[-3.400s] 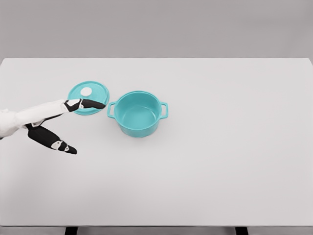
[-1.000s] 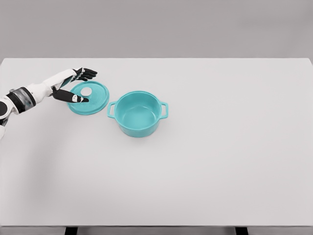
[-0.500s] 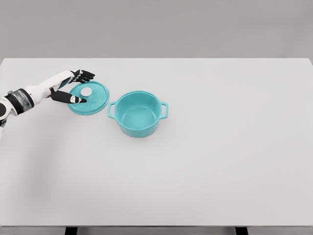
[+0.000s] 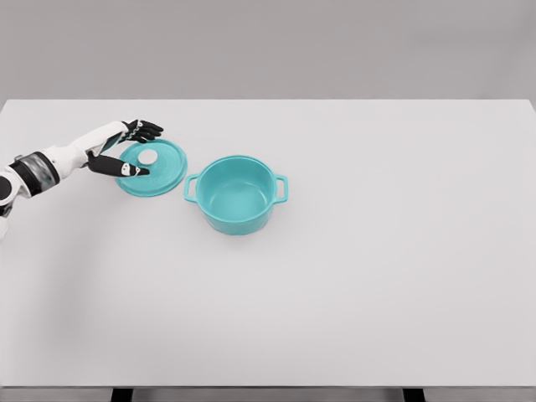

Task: Cover the pot with left arm

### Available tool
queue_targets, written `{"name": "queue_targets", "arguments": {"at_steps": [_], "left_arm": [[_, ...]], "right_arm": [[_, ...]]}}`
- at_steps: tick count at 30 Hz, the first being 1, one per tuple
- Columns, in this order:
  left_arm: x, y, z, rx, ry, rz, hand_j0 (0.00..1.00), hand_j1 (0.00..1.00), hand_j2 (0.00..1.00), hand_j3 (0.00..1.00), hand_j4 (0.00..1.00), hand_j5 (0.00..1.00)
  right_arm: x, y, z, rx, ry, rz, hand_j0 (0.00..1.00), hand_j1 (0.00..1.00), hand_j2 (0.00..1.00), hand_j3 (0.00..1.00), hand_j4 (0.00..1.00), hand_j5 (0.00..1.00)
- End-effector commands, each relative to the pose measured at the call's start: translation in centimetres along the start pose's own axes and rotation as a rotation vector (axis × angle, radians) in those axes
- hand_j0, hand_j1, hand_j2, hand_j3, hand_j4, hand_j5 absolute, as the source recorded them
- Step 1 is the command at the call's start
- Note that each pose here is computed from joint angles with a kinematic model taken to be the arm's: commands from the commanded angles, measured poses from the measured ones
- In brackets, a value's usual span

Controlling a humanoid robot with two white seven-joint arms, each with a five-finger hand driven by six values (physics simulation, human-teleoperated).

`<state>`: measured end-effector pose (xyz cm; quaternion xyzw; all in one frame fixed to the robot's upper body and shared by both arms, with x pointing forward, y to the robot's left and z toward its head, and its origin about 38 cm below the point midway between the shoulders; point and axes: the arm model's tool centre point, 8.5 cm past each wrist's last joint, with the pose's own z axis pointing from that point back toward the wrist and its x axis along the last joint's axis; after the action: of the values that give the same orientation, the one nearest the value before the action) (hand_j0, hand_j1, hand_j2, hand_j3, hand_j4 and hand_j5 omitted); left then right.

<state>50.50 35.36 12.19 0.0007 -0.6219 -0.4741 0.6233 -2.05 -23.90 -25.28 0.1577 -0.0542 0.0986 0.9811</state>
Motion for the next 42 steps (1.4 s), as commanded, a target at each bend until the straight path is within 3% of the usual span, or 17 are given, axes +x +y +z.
{"name": "queue_targets", "arguments": {"at_steps": [1, 15, 42], "left_arm": [[0.0, 0.0, -0.2, 0.015, -0.002, 0.011, 0.81, 0.81, 0.81, 0.81, 0.81, 0.81], [0.3, 0.3, 0.0, 0.068, -0.017, -0.009, 0.81, 0.81, 0.81, 0.81, 0.81, 0.81], [-0.3, -0.7, -0.3, 0.067, 0.005, -0.008, 0.8, 0.8, 0.8, 0.8, 0.8, 0.8]], "right_arm": [[0.0, 0.0, 0.0, 0.0, -0.001, 0.001, 1.0, 1.0, 1.0, 1.0, 1.0, 1.0], [0.0, 0.0, 0.0, 0.0, -0.001, 0.001, 1.0, 1.0, 1.0, 1.0, 1.0, 1.0], [0.0, 0.0, 0.0, 0.0, -0.001, 0.001, 1.0, 1.0, 1.0, 1.0, 1.0, 1.0]]}}
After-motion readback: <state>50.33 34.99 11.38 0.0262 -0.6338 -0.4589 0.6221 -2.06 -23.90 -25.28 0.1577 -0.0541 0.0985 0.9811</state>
